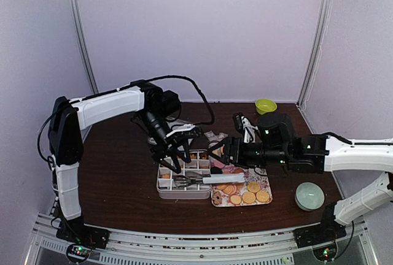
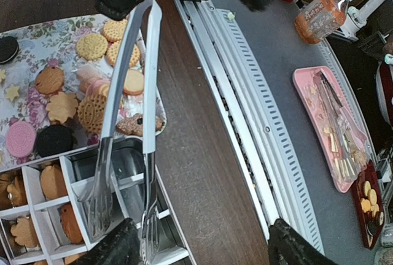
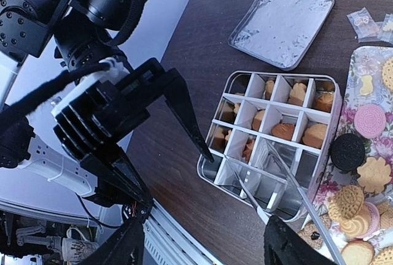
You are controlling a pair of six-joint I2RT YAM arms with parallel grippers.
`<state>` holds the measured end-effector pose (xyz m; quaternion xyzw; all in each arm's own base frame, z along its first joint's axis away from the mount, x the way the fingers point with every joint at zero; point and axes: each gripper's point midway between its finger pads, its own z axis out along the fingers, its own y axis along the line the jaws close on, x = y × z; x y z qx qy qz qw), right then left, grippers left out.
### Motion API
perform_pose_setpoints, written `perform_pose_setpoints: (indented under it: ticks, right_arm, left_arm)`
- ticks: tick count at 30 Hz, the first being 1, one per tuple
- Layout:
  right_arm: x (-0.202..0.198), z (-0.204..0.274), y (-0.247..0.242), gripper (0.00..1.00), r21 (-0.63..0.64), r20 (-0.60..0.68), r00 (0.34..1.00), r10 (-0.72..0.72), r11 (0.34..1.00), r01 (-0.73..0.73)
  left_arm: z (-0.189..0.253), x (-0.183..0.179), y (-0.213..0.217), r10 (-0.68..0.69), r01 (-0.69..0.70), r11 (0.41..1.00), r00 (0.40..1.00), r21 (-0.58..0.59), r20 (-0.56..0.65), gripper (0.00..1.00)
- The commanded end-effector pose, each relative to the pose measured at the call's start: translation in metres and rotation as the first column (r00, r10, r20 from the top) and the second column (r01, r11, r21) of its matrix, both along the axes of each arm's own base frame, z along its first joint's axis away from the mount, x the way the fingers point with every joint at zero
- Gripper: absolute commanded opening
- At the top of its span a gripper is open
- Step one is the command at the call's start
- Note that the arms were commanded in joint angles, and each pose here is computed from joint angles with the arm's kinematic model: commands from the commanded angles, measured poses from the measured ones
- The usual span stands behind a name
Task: Pack the cookies
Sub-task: Pick up the clamp from the packing box.
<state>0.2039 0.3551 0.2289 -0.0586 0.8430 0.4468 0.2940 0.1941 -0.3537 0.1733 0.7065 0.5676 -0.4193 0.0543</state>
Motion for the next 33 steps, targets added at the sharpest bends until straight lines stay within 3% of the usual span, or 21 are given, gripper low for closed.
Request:
perform_pose_setpoints:
  ticks: [1,9,17,33]
  right_arm:
    - [0.002,0.002,-0.014,0.67,-0.041,0.015,0.998,-0.059,0.997,0.059]
    - [0.004,0.043,-0.091,0.68,-0.054,0.114,0.968,-0.222,0.972,0.229]
    - [-0.011,0.007,-0.166,0.68,-0.149,0.091,0.927,-0.365,0.915,0.375]
    - [-0.018,-0.023,-0.175,0.66,-0.233,0.076,0.935,-0.346,0.906,0.354]
  left_arm:
    - [-0.007,-0.014,-0.008,-0.069,0.069,0.997,0.997,-0.024,0.023,0.71]
    - [-0.021,-0.010,-0.035,-0.081,0.083,0.996,0.994,-0.019,0.077,0.55]
    - [-0.029,-0.006,-0.065,-0.088,0.090,0.996,0.993,-0.021,0.082,0.45]
    - [-0.043,-0.029,-0.081,-0.161,0.161,0.987,0.987,0.007,-0.027,0.40]
